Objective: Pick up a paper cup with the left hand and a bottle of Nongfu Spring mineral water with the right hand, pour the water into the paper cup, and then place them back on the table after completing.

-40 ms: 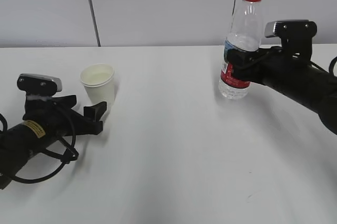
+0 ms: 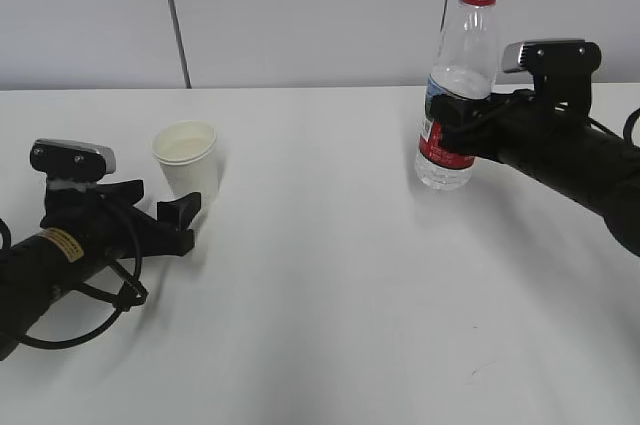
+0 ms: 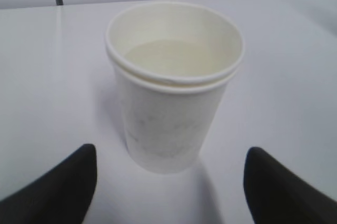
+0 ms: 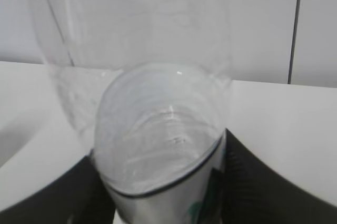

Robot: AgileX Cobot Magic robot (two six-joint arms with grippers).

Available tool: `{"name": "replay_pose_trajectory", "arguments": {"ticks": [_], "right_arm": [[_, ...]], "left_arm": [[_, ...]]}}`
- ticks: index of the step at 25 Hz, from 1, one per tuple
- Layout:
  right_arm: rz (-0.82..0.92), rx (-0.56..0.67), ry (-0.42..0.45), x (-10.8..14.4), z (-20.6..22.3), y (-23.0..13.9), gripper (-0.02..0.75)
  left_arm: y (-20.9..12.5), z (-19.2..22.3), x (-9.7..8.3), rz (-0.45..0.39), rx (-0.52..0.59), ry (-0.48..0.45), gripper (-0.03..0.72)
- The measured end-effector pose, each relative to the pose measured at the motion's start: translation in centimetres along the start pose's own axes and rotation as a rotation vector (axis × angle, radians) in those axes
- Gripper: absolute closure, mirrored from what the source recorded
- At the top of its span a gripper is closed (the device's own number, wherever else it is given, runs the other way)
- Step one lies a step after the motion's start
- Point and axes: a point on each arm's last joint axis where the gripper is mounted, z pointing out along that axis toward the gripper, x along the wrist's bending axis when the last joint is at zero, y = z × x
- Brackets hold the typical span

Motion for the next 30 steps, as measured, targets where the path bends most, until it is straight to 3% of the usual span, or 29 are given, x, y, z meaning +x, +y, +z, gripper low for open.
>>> {"name": "replay_pose_trajectory", "arguments": {"ticks": [10, 30], "right_arm": [[0.015, 0.021, 0.008, -0.2, 0.7, -2.1, 0.364], [0.022, 0.012, 0.016, -0.4, 1.4, -4.6, 0.364]], "left_arm": [[1.8, -2.7, -0.5, 0.005, -0.035, -0.003, 0.162], [2.0, -2.8, -0.8, 0.018, -0.036, -0.03, 0.162]]}}
